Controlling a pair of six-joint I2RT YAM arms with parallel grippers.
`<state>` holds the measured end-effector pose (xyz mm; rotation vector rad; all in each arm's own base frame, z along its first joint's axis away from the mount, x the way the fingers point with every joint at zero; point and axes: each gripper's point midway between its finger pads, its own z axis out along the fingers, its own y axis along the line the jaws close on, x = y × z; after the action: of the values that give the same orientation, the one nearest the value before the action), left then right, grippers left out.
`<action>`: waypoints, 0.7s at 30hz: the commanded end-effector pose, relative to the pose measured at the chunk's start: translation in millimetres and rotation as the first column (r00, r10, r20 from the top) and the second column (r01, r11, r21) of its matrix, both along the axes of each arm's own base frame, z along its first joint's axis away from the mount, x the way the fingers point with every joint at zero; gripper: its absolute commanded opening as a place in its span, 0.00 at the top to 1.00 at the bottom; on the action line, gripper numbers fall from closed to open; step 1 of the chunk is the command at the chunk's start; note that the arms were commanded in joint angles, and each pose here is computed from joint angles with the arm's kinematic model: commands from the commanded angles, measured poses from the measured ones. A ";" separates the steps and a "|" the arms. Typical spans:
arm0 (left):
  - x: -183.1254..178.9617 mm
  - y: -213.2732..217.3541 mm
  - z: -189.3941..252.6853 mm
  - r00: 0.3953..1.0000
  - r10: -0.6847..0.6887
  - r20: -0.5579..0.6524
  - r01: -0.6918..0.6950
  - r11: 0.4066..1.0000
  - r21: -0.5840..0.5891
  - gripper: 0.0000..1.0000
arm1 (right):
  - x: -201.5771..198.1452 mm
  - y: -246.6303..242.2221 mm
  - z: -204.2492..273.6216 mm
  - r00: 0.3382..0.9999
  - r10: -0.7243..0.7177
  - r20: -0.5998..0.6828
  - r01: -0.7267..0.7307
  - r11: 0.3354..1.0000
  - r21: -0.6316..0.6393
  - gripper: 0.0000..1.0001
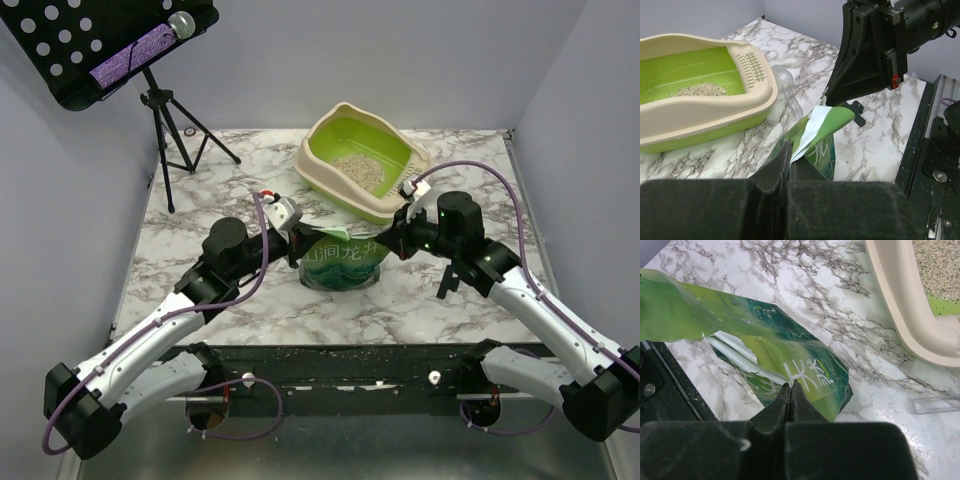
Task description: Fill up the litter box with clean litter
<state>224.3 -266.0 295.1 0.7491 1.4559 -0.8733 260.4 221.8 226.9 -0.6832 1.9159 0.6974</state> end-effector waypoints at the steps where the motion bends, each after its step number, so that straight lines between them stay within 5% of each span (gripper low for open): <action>1: -13.2 0.0 36.7 0.992 -0.047 0.114 0.051 0.998 -0.029 1.00 | 2.7 -2.3 23.7 0.998 -0.021 0.058 0.018 0.998 0.055 0.99; 6: -9.2 21.3 21.3 0.985 0.033 0.169 -0.042 0.998 0.049 0.54 | -1.8 -10.6 7.3 0.998 -0.055 0.042 0.053 0.998 0.043 1.00; 8: -4.2 35.9 12.1 0.976 0.084 0.201 -0.104 0.990 0.093 0.45 | -4.5 -9.2 4.0 0.998 -0.048 0.033 0.046 0.997 0.055 0.99; 14: -11.6 49.2 -18.8 0.991 0.031 0.132 -0.047 0.992 0.119 0.38 | -11.0 -8.0 -4.0 0.999 -0.029 0.021 0.027 0.997 0.071 1.00; 21: -10.3 38.0 -36.9 0.994 -0.092 0.064 0.093 0.996 -0.010 0.36 | -19.2 -4.9 -2.3 1.000 0.000 0.027 -0.003 0.995 0.104 1.00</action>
<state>222.5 -212.3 254.8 0.7976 1.4544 -0.7410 245.6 212.3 212.1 -0.6272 1.9021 0.7255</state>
